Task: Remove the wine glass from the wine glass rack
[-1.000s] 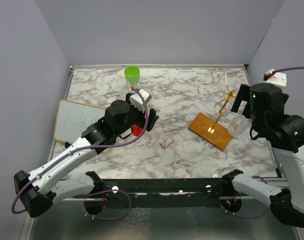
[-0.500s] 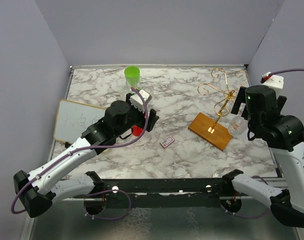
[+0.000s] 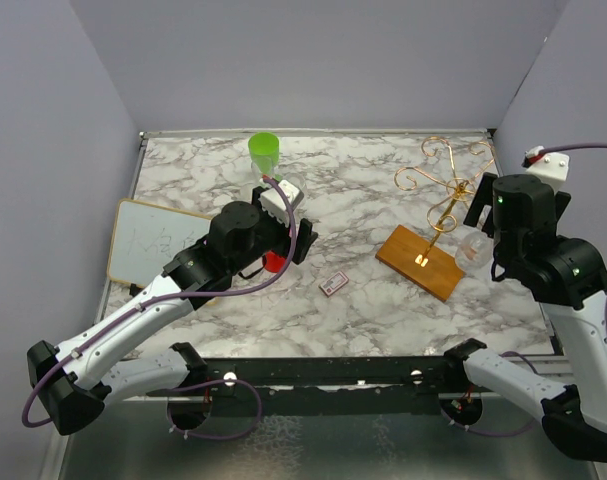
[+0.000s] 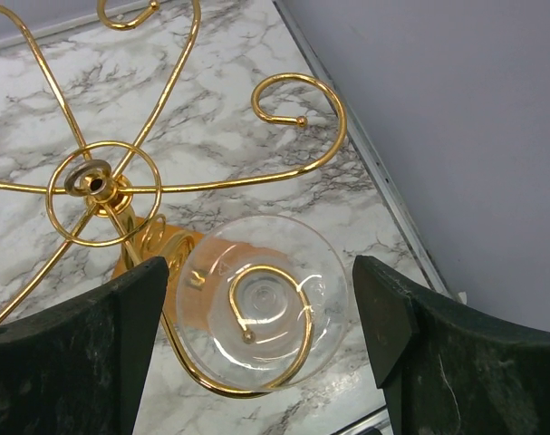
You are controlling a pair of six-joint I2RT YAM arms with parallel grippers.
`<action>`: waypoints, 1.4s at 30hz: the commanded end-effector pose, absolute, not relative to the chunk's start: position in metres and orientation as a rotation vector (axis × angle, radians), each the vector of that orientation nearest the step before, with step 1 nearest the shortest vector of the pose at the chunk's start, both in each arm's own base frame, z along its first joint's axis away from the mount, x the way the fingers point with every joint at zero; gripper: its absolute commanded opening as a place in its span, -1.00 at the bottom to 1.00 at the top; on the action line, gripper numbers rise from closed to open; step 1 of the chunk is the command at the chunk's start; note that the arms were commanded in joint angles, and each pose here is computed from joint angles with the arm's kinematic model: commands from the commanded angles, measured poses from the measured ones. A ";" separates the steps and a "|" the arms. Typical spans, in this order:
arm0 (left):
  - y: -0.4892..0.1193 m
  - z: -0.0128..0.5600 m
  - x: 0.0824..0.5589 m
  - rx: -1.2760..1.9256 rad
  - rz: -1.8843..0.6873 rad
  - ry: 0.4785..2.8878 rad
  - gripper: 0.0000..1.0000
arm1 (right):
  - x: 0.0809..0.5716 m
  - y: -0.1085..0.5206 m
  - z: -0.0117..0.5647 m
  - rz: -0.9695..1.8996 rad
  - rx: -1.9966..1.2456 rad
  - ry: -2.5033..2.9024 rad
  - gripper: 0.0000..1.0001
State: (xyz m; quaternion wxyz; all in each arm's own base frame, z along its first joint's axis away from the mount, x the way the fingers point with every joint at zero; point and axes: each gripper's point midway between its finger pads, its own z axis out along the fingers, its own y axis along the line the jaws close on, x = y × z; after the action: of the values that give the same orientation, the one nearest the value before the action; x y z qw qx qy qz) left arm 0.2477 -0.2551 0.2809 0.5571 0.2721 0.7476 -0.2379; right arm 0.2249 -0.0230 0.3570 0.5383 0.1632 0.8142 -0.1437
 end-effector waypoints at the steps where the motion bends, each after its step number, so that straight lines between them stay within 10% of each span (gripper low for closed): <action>1: -0.253 0.285 0.248 0.636 -0.547 1.738 0.67 | 0.232 -0.023 0.366 -0.341 0.406 1.884 0.66; 42: -0.255 0.282 0.249 0.641 -0.540 1.746 0.67 | 0.213 -0.031 0.383 -0.346 0.274 1.845 0.03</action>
State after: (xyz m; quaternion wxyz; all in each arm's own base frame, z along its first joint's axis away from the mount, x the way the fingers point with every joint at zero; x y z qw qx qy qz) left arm 0.2470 -0.2554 0.2795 0.5579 0.2785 0.7462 -0.2332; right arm 0.2155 -0.0322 0.3667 0.5557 0.1274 0.8053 -0.1623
